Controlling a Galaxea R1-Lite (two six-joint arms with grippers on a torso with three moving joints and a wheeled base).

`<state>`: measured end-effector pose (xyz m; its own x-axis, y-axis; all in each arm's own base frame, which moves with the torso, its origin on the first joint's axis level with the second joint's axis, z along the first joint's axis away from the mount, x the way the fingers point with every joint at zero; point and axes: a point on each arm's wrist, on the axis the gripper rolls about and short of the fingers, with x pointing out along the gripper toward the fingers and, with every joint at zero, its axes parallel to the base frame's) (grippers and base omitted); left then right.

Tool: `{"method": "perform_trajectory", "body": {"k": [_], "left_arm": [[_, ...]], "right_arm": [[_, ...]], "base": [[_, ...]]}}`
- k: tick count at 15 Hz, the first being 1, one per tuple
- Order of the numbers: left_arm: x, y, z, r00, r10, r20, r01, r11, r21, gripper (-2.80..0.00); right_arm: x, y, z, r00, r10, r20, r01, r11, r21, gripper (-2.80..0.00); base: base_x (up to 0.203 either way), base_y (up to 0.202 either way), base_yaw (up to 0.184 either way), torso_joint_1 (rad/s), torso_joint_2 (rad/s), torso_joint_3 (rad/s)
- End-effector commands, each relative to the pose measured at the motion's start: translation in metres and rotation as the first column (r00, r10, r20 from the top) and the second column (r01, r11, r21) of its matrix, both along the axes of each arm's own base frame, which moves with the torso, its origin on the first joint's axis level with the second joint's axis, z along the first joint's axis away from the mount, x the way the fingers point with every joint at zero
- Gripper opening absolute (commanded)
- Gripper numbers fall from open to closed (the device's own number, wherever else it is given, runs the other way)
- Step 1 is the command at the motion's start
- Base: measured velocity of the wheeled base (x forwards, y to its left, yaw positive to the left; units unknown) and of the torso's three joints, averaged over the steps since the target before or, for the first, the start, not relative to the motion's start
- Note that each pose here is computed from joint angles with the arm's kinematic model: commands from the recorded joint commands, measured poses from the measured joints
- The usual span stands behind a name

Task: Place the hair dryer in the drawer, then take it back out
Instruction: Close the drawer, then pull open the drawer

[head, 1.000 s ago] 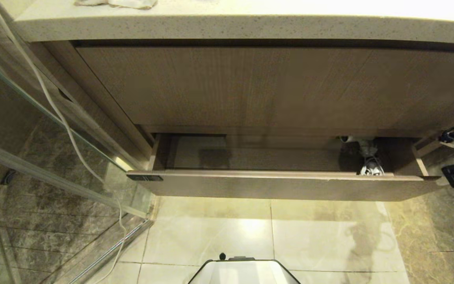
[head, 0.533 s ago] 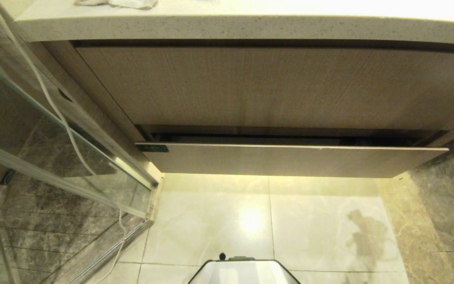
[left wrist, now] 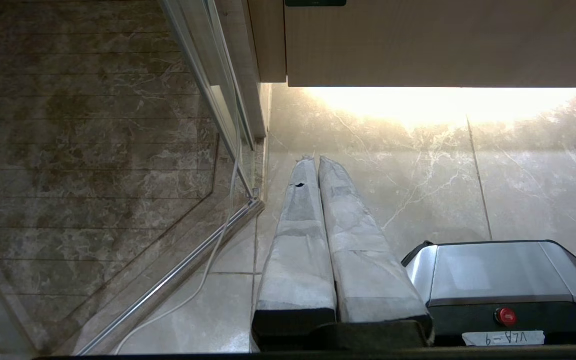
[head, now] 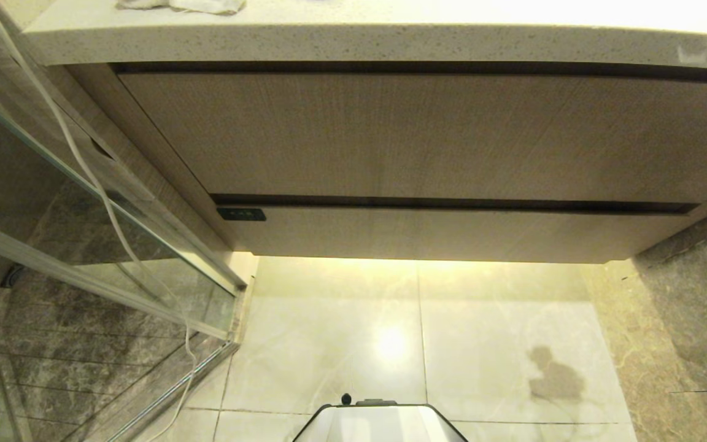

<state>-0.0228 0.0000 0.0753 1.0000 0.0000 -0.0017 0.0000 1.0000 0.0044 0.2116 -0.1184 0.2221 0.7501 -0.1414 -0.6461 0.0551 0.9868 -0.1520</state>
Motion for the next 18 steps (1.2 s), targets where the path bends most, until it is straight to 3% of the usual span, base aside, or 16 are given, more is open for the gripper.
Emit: {"method": "perform_trajectory", "body": {"k": [1,4,8,13,16,18], "left_arm": [[0.0,0.0,0.0,1.0,0.0,-0.001,0.0,1.0,0.0,-2.8],[0.0,0.0,0.0,1.0,0.0,-0.001,0.0,1.0,0.0,-2.8],[0.0,0.0,0.0,1.0,0.0,-0.001,0.0,1.0,0.0,-2.8],[0.0,0.0,0.0,1.0,0.0,-0.001,0.0,1.0,0.0,-2.8],[0.0,0.0,0.0,1.0,0.0,-0.001,0.0,1.0,0.0,-2.8],[0.0,0.0,0.0,1.0,0.0,-0.001,0.0,1.0,0.0,-2.8]], "right_arm": [[-0.063,0.041,0.017,0.993,0.017,0.115,-0.01,0.998,-0.056,-2.8],[-0.122,0.08,0.002,0.978,0.007,0.207,-0.001,0.999,-0.032,-2.8],[-0.198,0.118,-0.029,0.922,0.009,0.386,-0.018,1.0,0.019,-2.8],[-0.249,0.118,-0.097,0.896,0.021,0.444,-0.051,0.997,0.056,-2.8],[-0.252,0.117,-0.124,0.838,0.004,0.546,-0.045,0.997,0.062,-2.8],[-0.241,0.117,-0.136,0.782,0.022,0.623,-0.07,0.996,0.052,-2.8]], "base": [[0.0,0.0,0.0,0.0,0.0,0.0],[0.0,0.0,0.0,0.0,0.0,0.0],[0.0,0.0,0.0,0.0,0.0,0.0],[0.0,0.0,0.0,0.0,0.0,0.0],[0.0,0.0,0.0,0.0,0.0,0.0],[0.0,0.0,0.0,0.0,0.0,0.0]]}}
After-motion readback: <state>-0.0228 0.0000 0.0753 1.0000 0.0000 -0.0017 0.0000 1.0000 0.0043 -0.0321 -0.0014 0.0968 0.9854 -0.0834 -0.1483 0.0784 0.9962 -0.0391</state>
